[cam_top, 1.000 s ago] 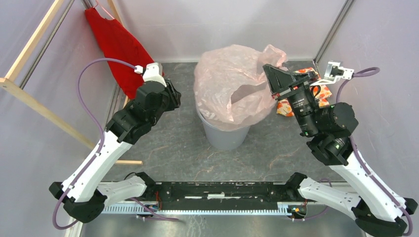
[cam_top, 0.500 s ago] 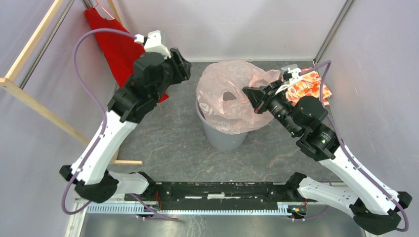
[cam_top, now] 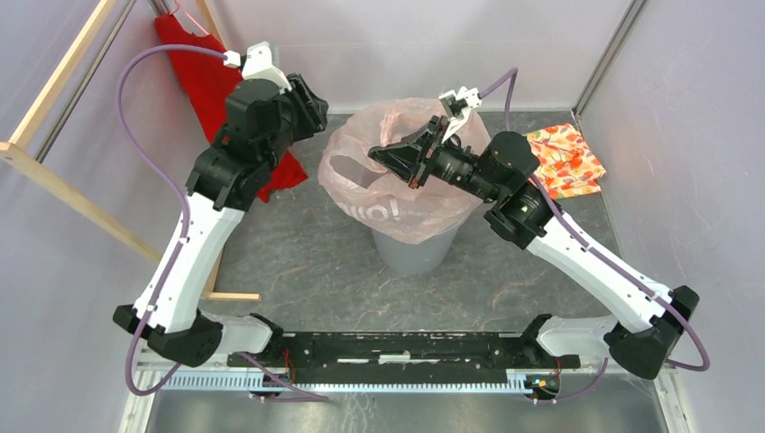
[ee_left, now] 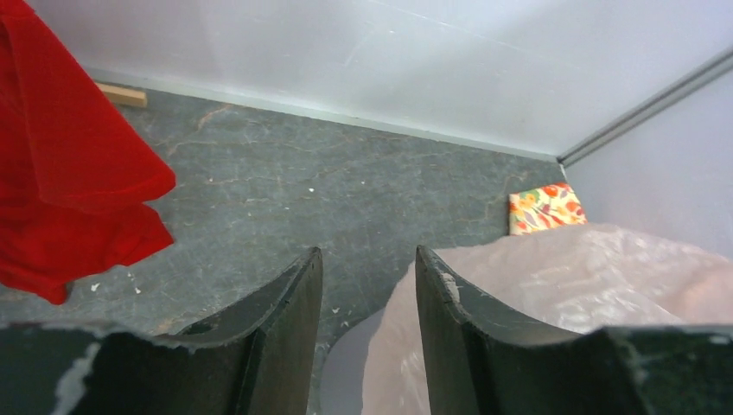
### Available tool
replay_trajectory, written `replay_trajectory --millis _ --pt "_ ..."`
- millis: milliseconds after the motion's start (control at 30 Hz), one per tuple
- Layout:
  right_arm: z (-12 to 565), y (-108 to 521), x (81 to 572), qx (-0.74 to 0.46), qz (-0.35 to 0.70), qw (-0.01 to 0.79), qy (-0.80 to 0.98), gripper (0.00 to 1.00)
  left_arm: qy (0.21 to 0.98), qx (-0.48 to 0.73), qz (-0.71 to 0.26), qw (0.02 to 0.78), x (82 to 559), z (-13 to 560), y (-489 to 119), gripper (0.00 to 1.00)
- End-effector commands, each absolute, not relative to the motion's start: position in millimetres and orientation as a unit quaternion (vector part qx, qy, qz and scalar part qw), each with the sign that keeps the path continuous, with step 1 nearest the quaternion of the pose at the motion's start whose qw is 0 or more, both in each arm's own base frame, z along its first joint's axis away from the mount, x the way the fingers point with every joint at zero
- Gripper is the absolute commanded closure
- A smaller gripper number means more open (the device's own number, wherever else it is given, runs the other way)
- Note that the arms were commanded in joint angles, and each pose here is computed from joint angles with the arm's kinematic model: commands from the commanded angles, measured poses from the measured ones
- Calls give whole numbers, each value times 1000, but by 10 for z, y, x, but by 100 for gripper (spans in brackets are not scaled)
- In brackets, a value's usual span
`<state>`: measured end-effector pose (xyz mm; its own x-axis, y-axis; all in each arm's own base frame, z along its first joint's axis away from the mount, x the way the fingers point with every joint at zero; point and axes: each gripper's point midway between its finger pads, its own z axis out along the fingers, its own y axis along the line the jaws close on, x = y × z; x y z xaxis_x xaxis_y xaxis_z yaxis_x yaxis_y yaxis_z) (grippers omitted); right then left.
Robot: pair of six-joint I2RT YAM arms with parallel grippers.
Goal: Put the trash bags into the trash bin
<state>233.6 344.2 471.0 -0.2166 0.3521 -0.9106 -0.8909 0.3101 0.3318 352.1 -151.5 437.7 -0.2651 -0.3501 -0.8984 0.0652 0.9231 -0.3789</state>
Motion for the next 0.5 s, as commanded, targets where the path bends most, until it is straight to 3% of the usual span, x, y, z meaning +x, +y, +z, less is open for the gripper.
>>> replay_trajectory --millis 0,467 --pt "4961 3278 2115 -243 555 600 523 100 774 -46 -205 597 3392 4394 -1643 50" --pt "4672 2849 2222 -187 473 632 585 100 802 27 -316 506 3141 3954 -2452 60"
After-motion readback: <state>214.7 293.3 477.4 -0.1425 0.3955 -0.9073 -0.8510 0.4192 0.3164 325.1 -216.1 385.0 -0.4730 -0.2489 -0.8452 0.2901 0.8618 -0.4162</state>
